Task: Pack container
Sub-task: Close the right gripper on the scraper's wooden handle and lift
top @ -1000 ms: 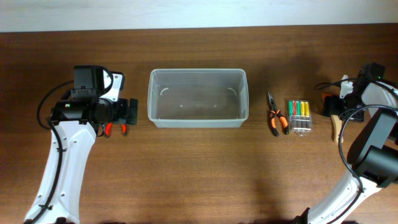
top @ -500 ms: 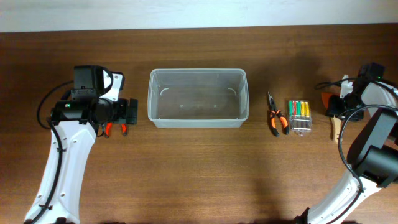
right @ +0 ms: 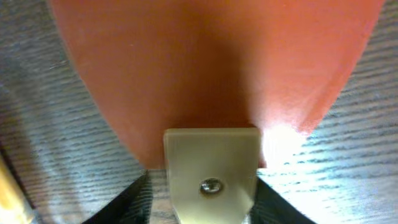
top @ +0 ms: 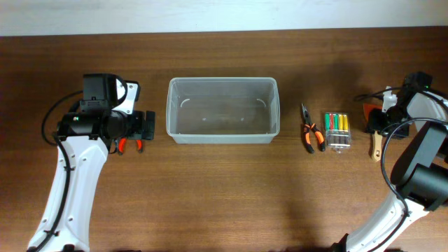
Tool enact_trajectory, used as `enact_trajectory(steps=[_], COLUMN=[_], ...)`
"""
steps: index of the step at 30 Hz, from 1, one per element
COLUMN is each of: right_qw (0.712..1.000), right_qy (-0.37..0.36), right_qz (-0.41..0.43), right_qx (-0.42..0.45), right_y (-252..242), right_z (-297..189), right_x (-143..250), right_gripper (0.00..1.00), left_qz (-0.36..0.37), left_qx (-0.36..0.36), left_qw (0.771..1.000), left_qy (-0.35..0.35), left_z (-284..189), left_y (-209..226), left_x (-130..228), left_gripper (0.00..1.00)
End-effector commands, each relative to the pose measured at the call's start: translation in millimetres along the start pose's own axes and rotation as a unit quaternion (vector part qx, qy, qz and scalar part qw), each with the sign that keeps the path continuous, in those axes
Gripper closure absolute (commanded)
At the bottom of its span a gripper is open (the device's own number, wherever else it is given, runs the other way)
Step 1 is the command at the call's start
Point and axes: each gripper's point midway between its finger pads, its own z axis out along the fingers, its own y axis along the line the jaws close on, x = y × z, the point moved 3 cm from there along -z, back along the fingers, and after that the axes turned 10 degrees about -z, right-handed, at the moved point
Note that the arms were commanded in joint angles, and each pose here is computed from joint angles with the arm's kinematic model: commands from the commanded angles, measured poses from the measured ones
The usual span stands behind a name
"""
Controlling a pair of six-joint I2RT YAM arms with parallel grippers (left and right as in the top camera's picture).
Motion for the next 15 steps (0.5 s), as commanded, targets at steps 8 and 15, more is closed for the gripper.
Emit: enact_trajectory(steps=[8, 15], right_qw=[1.0, 1.0], right_qy=[0.01, 0.002], right_qz=[0.007, 0.007], right_qx=[-0.006, -0.012], right_y=[0.3, 1.6], right_z=[9.9, 9.7], right_x=[1.9, -0.9], right_gripper=[0.66, 0.64], left_qz=[0.007, 0.007], left_qx=[-0.004, -0.004], left_qw=[1.0, 1.0], left_qy=[-0.008, -0.008], left_z=[-3.2, -3.1], left_y=[2.1, 2.1], left_x=[-5.8, -5.7], left_gripper=[0.01, 0.01])
